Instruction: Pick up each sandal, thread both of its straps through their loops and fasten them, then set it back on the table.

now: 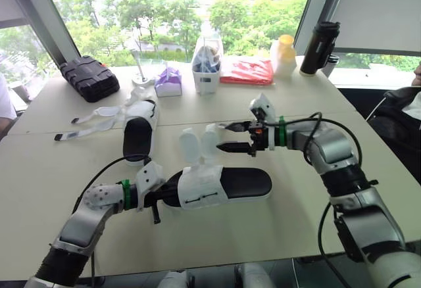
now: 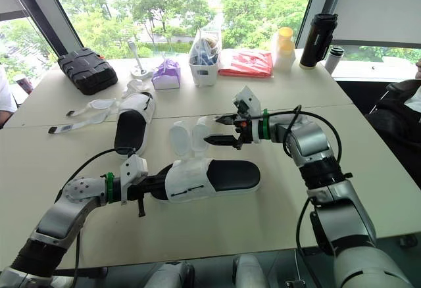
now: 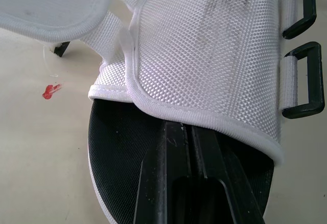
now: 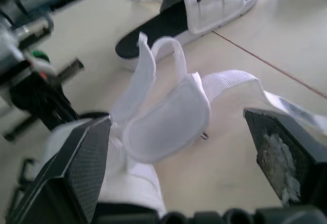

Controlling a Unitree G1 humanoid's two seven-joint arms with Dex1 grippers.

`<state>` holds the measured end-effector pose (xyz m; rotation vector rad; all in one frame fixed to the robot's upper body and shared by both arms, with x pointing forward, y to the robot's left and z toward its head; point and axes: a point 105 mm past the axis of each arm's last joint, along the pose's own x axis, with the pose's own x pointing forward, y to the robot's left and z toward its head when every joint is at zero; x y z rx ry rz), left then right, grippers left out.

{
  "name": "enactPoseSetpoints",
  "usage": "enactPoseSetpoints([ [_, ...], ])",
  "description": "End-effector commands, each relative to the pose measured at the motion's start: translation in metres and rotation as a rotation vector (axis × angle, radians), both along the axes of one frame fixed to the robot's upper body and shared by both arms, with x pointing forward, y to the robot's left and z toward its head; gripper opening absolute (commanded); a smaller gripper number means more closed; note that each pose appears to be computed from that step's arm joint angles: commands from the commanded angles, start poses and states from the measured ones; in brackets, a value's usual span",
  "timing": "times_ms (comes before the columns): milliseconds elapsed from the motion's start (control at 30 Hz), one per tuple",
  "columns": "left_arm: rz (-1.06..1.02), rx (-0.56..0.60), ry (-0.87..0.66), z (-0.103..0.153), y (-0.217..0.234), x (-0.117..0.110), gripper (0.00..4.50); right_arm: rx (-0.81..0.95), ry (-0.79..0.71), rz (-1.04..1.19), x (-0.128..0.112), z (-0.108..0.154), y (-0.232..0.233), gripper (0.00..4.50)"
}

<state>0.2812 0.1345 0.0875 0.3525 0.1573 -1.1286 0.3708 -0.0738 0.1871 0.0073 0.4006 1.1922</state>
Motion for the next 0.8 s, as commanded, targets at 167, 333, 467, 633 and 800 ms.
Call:
enactPoseSetpoints([
  [167, -0.016, 0.021, 0.026, -0.009, -0.004, -0.004, 0.06, 0.077, 0.268, -0.027, 0.007, 0.004, 0.017, 4.50],
  [333, -0.015, 0.009, 0.022, -0.007, -0.008, -0.005, 0.06, 0.067, 0.401, -0.094, 0.018, -0.014, 0.031, 4.50],
  [467, -0.009, 0.006, 0.022, -0.006, -0.008, -0.005, 0.06, 0.153, 0.446, -0.131, 0.027, -0.010, 0.043, 4.50],
  [633, -0.001, 0.005, 0.032, -0.008, -0.007, -0.007, 0.06, 0.244, 0.468, -0.236, 0.043, -0.006, 0.054, 4.50],
  [800, -0.001, 0.018, 0.027, -0.008, -0.007, -0.007, 0.06, 0.304, 0.466, -0.332, 0.055, -0.002, 0.056, 4.50],
])
